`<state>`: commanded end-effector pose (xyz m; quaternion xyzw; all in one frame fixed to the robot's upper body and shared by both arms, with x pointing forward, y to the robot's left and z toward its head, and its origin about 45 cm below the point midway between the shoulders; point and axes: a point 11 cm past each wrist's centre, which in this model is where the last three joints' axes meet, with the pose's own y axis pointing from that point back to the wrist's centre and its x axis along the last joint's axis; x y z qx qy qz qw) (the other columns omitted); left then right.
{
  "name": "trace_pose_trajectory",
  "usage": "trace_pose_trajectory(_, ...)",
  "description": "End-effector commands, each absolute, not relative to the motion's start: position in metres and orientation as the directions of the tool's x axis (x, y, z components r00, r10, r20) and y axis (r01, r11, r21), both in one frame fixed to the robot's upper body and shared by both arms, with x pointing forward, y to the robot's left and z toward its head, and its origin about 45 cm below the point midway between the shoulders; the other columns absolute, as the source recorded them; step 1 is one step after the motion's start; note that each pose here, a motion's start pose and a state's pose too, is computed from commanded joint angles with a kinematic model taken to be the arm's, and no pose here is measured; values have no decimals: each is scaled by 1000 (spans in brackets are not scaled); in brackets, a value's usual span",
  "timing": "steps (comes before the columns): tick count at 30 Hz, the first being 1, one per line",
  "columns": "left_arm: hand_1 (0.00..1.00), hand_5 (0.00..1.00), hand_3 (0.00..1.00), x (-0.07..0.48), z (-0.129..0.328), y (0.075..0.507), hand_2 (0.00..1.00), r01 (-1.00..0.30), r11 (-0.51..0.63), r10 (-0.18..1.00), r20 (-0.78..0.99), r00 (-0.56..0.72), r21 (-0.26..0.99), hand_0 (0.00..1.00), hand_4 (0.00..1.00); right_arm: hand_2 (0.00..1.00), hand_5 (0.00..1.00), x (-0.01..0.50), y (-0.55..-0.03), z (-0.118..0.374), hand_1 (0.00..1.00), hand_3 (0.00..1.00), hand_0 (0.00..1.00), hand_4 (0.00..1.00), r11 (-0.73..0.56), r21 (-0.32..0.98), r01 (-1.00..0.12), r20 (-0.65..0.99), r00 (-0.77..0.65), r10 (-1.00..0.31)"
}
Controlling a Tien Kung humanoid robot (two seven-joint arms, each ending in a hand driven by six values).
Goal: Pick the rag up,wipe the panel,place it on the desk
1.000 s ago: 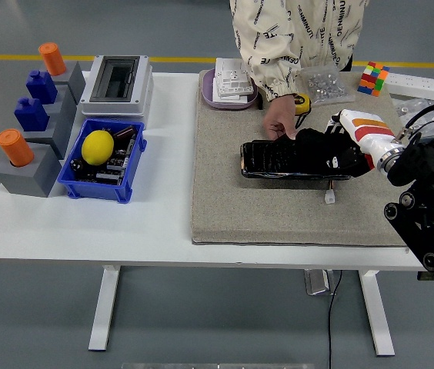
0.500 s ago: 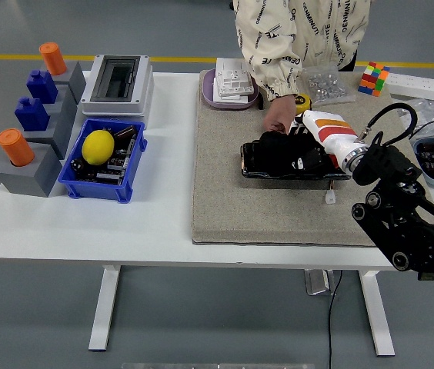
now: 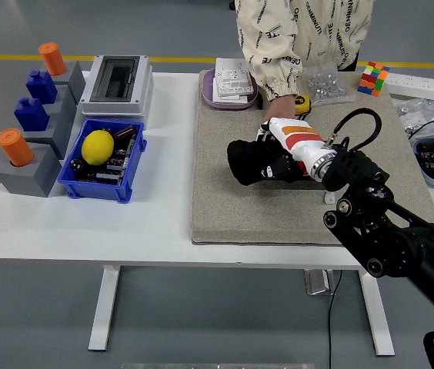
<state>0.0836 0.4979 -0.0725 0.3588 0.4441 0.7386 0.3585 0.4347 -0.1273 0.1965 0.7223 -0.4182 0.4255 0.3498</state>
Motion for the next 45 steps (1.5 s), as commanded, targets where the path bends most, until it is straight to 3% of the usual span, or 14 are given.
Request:
trace_pose_trajectory(10, 716, 583, 626, 83, -72, 498, 767, -210, -349, 849, 213, -483, 913, 725, 694, 431, 56, 432, -113, 198, 384, 426, 287, 998, -441, 153, -885, 912, 298, -282)
trace_pose_trajectory(22, 717, 582, 627, 86, -73, 496, 767, -217, -345, 849, 205, -486, 913, 724, 694, 431, 58, 444, -149, 197, 384, 426, 291, 998, -368, 164, -915, 921, 275, -275)
trace_pose_trajectory(45, 716, 583, 626, 87, -74, 494, 767, -221, -342, 845, 197, -497, 913, 726, 694, 431, 59, 454, -272, 203, 384, 425, 288, 998, -138, 165, -977, 945, 197, -260)
